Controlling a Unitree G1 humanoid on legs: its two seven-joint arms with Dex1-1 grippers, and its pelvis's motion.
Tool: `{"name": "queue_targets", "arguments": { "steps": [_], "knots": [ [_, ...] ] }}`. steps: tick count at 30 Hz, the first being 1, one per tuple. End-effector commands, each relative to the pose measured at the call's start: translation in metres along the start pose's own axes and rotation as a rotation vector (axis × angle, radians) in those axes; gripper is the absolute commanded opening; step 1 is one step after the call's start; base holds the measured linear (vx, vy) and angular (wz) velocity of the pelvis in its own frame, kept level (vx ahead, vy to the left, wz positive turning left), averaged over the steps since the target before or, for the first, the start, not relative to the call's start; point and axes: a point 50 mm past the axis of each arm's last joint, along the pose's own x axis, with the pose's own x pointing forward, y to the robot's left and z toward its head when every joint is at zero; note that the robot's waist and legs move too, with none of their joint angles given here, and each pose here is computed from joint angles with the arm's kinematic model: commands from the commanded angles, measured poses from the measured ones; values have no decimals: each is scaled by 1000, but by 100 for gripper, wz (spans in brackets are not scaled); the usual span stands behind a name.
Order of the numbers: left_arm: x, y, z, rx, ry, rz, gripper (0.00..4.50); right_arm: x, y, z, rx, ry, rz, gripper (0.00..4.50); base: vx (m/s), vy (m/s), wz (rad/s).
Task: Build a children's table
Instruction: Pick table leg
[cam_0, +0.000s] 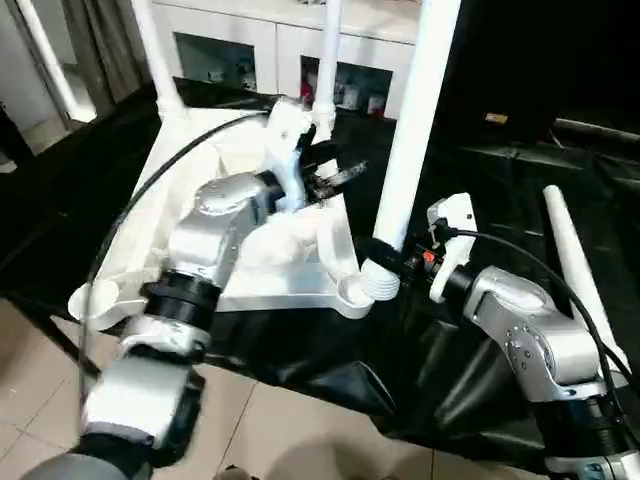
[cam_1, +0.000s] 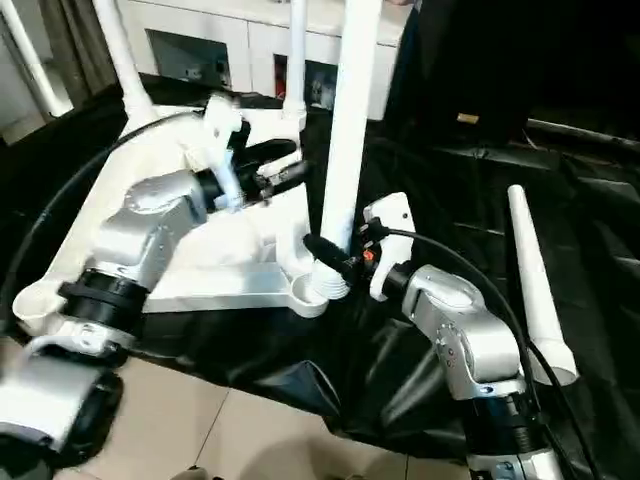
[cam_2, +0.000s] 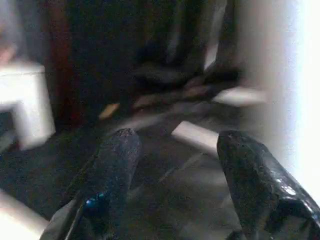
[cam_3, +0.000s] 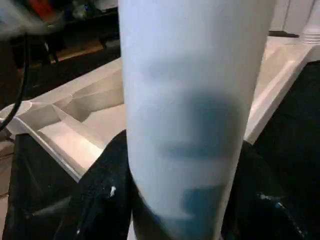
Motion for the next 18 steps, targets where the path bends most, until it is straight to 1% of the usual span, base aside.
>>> {"name": "queue_targets", "arguments": {
  "steps": [1, 9, 16, 18],
  "knots": [
    [4, -8, 8, 6, -27, -66, 297, -1, 3, 5, -32, -15, 19, 189, 0, 0, 0],
    [9, -17, 7, 7, -28, -117, 297, 1, 4, 4, -41, -12, 23, 189, 0, 0, 0],
    [10, -19, 5, 10, -18, -130, 297, 1, 5, 4, -51, -9, 32, 189, 0, 0, 0],
    [12, -22, 6, 9, -21, -144, 297, 1, 6, 4, -51, -10, 34, 189, 0, 0, 0]
  ]
}}
